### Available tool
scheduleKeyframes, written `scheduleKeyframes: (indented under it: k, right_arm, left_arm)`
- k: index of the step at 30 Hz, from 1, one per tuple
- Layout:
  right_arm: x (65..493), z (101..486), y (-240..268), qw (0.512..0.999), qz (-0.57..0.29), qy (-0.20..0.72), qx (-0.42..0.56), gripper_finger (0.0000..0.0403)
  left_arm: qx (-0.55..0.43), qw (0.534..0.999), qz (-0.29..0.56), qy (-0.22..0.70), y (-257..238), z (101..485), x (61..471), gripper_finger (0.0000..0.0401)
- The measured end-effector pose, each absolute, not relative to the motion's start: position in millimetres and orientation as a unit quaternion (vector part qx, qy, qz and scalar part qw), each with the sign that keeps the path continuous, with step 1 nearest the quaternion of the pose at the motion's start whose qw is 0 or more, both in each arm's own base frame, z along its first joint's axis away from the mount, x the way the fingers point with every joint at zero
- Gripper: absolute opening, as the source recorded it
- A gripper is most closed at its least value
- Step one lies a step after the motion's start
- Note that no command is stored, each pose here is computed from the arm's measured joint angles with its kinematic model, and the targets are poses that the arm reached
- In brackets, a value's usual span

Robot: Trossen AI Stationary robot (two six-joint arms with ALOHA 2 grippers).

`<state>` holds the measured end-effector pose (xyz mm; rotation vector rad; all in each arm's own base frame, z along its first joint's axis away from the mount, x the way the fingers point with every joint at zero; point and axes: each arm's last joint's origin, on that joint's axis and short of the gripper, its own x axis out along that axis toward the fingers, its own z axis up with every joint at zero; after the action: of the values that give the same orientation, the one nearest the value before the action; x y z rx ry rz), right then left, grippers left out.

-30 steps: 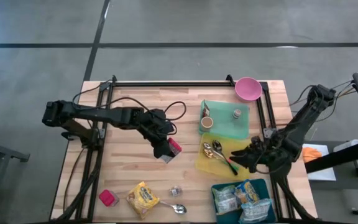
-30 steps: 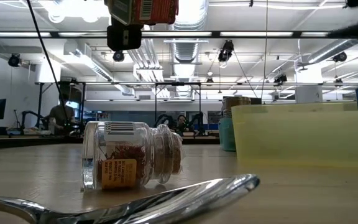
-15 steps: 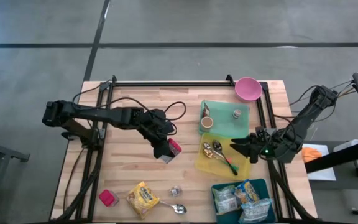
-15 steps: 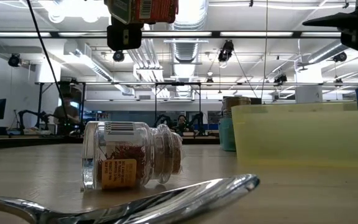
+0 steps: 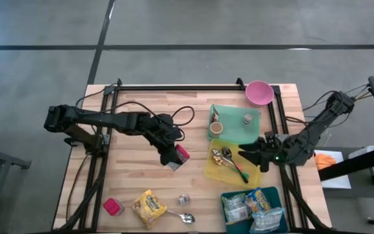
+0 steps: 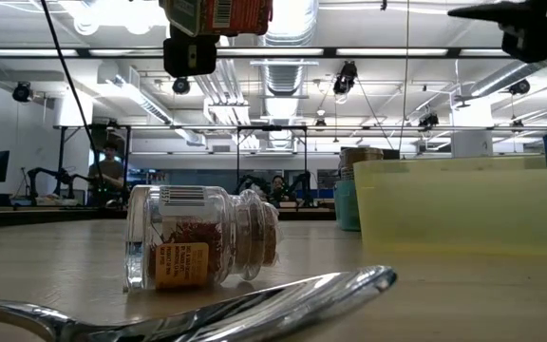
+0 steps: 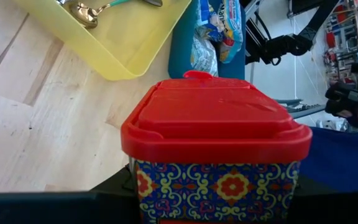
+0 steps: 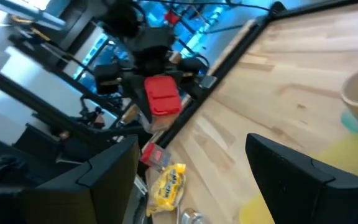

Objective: Pick & Place Food Item
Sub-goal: Put the top red seasoning can into the green bin

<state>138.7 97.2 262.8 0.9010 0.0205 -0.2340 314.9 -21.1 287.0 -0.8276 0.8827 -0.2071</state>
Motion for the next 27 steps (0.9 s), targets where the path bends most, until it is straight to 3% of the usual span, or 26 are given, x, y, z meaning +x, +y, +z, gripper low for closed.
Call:
scheduleKeyframes:
  k: [10,22,27]
  right_arm:
    - [151.4,267.7,86.8,0.904,-0.088,0.008,0.418,0.0290]
    - [169.7,269.0,72.9,0.900,-0.117,-0.020,0.418,0.0291]
    - [189.1,275.8,63.3,0.901,-0.055,0.020,0.430,0.0291]
  left_arm:
    - [-0.389,0.820,-0.104,0.407,-21.2,288.5,316.1,0.0167]
    - [-0.389,0.827,-0.118,0.387,-21.5,292.1,319.0,0.0167]
    - [-0.400,0.826,-0.115,0.380,-18.5,293.5,320.2,0.0167]
